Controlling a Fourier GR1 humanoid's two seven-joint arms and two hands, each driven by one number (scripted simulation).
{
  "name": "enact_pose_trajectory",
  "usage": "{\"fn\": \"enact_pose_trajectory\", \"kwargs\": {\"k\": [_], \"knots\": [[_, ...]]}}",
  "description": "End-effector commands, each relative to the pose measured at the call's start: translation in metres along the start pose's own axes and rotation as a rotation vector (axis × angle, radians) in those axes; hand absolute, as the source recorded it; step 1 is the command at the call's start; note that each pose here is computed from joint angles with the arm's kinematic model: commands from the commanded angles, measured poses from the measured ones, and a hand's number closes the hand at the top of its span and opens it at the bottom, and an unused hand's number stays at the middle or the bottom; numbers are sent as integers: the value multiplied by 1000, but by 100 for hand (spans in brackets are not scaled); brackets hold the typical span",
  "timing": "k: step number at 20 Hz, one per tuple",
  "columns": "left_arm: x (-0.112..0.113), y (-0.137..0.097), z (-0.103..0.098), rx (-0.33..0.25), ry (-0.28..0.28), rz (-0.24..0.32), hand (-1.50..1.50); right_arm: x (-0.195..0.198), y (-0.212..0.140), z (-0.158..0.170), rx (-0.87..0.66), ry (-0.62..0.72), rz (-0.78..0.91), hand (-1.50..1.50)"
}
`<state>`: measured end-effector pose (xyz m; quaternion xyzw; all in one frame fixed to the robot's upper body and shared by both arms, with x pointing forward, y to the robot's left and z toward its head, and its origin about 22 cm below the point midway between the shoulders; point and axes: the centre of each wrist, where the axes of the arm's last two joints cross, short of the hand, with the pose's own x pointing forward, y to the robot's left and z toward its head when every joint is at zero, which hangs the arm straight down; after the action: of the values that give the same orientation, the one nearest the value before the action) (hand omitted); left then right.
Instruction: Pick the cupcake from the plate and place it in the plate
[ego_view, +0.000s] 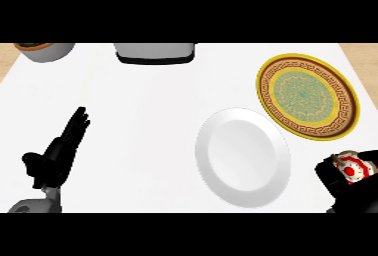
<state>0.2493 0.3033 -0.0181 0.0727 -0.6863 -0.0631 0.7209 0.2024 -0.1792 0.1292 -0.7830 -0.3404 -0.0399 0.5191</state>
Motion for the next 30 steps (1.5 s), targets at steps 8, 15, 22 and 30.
{"fn": "enact_pose_trajectory", "kwargs": {"k": [8, 15, 22, 30], "knots": [[-2, -10, -4, -31, -21, 5, 0, 68, 1, -51, 117, 192, 19, 150], [4, -6, -10, -11, -4, -3, 0, 95, 64, -80, 172, 206, -24, 150], [1, 8, -15, -27, -16, 2, 0, 120, 115, -107, 206, 228, -20, 150], [4, -12, -15, -46, -47, -2, 0, 98, 147, -139, 119, 418, -150, -150]]}}
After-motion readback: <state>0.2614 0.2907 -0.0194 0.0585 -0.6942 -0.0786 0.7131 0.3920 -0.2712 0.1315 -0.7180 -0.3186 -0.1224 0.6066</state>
